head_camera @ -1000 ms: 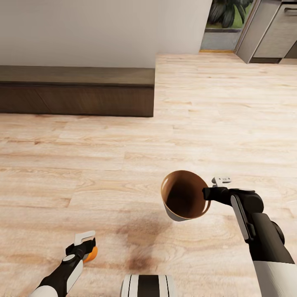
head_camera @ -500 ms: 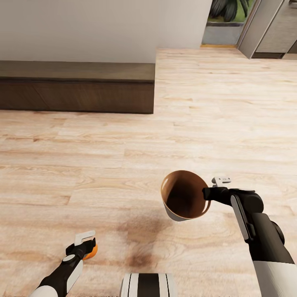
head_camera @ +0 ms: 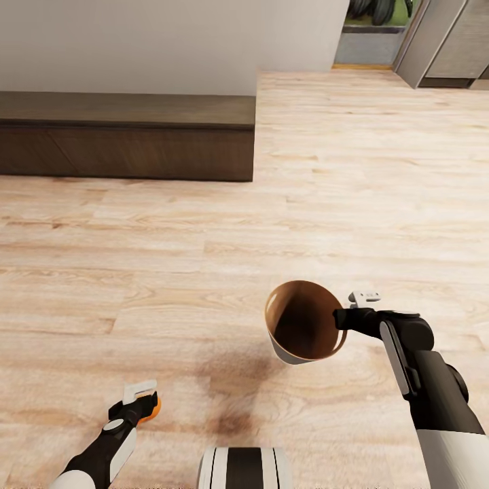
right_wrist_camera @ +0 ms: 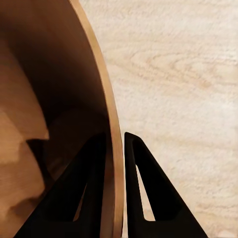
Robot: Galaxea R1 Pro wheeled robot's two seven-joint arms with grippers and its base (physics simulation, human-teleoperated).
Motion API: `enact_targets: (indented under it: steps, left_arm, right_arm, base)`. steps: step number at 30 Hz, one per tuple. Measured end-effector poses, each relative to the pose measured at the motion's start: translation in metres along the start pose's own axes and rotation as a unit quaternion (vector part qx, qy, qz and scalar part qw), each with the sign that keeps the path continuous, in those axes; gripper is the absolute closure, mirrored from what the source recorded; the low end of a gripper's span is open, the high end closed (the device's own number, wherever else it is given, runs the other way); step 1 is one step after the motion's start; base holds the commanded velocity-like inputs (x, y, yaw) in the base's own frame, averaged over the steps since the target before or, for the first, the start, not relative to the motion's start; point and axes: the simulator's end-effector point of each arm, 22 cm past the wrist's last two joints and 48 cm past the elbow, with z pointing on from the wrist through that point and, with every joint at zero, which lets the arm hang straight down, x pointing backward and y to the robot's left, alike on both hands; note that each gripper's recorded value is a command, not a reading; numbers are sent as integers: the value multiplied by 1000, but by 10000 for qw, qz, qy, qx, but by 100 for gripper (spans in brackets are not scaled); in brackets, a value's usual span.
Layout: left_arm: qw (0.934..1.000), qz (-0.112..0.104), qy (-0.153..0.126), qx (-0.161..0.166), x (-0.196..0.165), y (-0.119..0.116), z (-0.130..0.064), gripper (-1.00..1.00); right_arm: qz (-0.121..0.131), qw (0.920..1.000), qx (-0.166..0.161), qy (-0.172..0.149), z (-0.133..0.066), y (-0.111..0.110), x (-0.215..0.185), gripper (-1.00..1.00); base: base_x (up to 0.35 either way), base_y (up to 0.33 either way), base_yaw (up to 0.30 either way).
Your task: Put the three can of soda from the living room inside the tash can in the kitchen.
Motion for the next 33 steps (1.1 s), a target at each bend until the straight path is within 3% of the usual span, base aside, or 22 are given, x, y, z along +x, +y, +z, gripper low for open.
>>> enact_targets:
  steps: [33]
  left_arm:
    - [9998,45,175,-29,19,2,6,-100]
  right_arm:
    - [27,9999,-5,169,15,-2,15,100]
  base:
    - [0,0,0]
